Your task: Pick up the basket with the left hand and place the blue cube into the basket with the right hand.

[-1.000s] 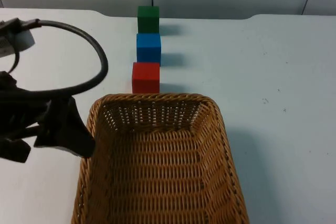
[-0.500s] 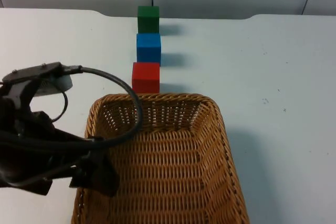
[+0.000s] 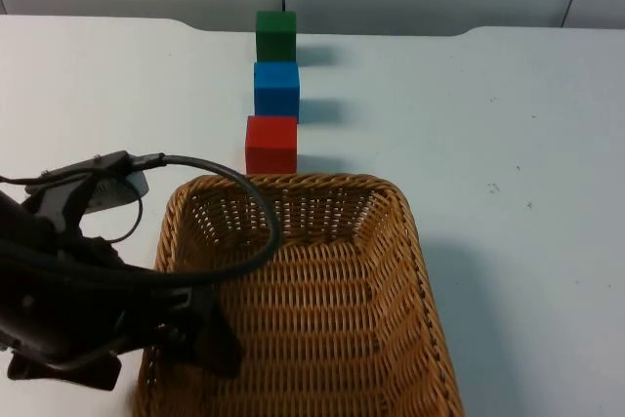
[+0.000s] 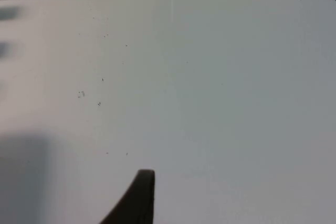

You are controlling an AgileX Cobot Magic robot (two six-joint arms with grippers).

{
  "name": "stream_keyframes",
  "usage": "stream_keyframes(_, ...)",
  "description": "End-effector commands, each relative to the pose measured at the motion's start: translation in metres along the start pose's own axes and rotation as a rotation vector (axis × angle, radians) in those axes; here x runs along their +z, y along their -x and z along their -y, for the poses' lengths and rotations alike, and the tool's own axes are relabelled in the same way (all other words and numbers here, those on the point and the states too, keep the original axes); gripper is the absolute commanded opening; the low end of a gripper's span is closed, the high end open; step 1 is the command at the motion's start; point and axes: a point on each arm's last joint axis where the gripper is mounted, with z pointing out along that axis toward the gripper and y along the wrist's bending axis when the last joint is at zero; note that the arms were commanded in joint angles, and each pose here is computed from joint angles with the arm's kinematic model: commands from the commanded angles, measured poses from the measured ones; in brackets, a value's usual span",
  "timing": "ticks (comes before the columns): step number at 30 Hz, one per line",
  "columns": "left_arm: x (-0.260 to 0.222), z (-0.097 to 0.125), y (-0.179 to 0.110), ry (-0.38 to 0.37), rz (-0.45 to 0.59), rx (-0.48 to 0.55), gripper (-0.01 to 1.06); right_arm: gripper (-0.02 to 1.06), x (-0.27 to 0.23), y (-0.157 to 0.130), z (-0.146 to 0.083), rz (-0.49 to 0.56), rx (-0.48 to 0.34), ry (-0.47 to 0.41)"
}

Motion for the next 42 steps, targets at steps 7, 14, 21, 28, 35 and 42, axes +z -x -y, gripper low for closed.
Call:
stream_keyframes(7,0.0031,0.001,0.0011,-0.014,0.025,-0.008,1.04,1.03,0.0007,-0.0011,0.0001,0.002,-0.008,0.002)
stream_keyframes(14,0.0044,0.0003,0.0007,-0.012,0.019,-0.016,0.99,1.03,0.0007,-0.0011,0.0001,0.002,-0.006,0.002)
stream_keyframes(21,0.0044,0.0006,0.0005,-0.016,0.017,-0.018,0.91,1.03,0.0007,-0.0011,0.0002,0.002,-0.005,0.0)
stream_keyframes(28,0.0044,0.001,0.0001,-0.02,0.012,-0.012,0.89,1.03,0.0007,-0.0011,0.0002,0.002,-0.005,0.0)
stream_keyframes(35,0.0044,0.001,0.0,-0.02,0.011,-0.03,0.85,1.03,0.0007,-0.0011,0.0002,0.002,-0.005,0.0)
stream_keyframes(42,0.0044,0.001,0.0,-0.02,0.011,-0.03,0.29,1.03,0.0007,-0.0011,0.0002,0.002,-0.005,0.0)
